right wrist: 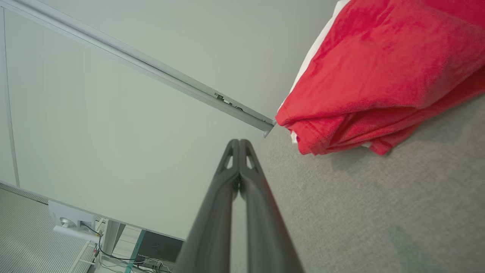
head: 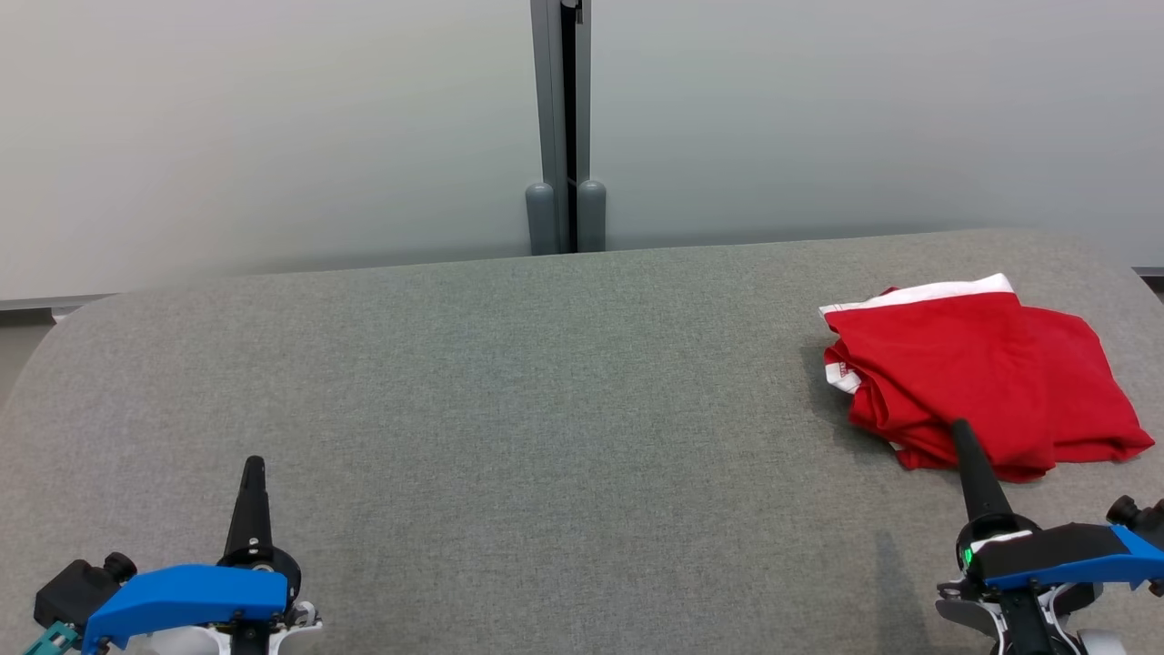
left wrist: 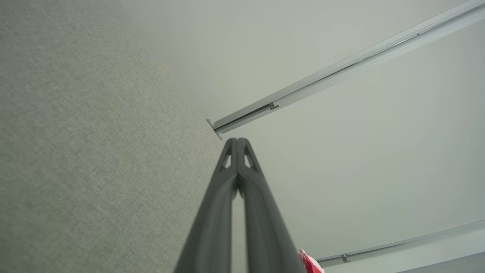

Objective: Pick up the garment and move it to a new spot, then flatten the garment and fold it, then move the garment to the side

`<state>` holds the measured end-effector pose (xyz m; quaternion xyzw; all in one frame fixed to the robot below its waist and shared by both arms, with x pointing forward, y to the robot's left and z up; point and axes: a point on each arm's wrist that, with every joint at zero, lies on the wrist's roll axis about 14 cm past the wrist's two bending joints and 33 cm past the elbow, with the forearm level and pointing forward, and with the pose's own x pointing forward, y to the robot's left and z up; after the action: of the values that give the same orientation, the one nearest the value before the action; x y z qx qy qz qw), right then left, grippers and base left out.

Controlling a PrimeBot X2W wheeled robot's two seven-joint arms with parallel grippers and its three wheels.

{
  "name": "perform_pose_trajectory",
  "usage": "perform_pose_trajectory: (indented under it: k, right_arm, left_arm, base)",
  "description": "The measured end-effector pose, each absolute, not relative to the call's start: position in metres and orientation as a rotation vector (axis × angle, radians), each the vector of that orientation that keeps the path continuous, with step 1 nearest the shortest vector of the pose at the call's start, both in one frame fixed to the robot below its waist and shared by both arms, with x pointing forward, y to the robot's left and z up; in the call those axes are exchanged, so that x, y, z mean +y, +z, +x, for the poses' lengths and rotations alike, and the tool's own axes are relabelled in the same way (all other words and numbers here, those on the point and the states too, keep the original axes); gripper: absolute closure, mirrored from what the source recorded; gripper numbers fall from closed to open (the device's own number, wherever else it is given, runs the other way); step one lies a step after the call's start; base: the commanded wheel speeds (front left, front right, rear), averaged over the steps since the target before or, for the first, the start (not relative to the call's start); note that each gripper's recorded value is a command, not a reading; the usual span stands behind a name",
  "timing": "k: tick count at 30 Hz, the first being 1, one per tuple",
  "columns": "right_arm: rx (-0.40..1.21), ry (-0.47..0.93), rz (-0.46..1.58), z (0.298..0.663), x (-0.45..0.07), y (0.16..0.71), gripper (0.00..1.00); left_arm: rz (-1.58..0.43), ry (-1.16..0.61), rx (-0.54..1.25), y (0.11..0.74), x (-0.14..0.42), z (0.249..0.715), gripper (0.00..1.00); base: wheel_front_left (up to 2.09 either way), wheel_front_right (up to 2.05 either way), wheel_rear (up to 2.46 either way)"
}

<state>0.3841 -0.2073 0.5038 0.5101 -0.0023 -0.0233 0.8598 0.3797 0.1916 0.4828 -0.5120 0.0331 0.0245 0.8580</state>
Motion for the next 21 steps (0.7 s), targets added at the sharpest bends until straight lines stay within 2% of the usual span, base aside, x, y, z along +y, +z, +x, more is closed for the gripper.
perform_pose_trajectory:
  k: [21]
  right_arm:
    - [0.002,-0.038,1.269,0.3864,-0.2049,0.5042,1.0]
  left_arm:
    - [-1.274,0.047,0.055,0.4892,0.1944,0.383,1.0]
  base:
    - [0.0,0.0,0.0]
